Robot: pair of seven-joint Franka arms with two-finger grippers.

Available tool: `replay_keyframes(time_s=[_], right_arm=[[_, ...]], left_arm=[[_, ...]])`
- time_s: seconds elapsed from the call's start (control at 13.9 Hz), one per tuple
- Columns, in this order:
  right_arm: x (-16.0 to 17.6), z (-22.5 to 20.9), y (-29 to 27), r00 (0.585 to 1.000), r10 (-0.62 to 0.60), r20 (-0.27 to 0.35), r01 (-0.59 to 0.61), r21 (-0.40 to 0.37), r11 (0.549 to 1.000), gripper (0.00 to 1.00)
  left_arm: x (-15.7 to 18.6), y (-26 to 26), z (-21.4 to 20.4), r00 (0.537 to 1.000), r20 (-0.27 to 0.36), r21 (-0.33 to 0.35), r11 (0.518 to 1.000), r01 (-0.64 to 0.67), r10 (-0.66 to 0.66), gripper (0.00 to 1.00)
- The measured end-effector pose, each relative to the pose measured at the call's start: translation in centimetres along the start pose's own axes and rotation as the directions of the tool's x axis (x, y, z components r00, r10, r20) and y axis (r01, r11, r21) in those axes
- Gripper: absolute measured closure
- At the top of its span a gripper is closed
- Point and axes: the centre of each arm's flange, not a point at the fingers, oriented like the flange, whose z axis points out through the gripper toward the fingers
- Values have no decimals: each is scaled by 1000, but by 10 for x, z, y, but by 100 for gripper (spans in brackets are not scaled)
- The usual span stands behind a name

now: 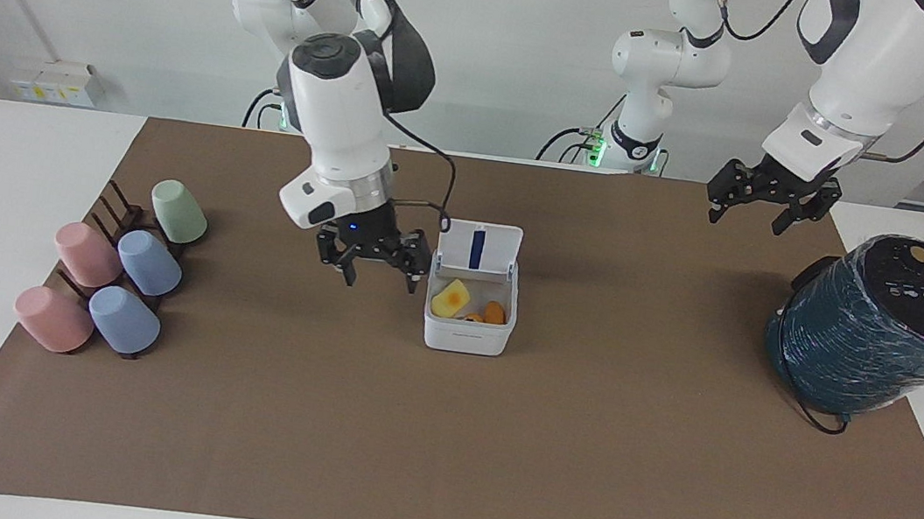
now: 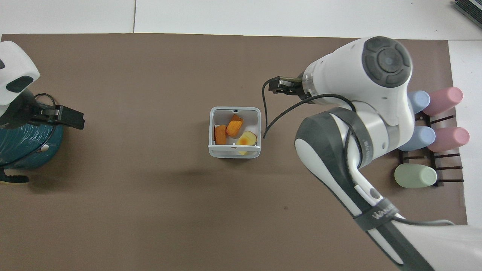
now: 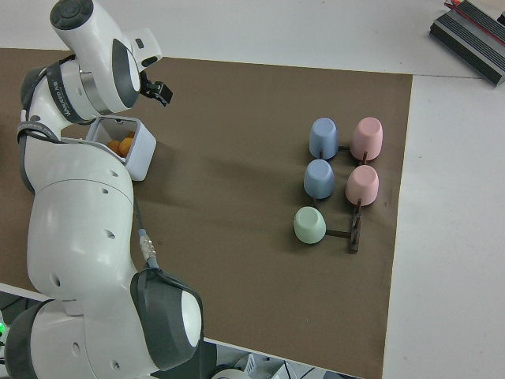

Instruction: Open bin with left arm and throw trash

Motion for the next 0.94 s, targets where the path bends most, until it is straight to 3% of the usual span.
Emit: replay_keyframes(time_s=[0.29,0.65,0.94], right_arm=[[21,-45,71,1000,-18,-4,17,-56,998,0],[7,-116,114,1000,17,2,-17,-142,990,0],[-6,-169,178,998,7,55,4,-199,980,0]], left_arm=[[2,-4,-1,1000,-14,39,999,-8,9,0],[2,-4,-1,1000,-18,41,999,-8,9,0],[2,-4,-1,1000,-18,41,999,-9,10,0]])
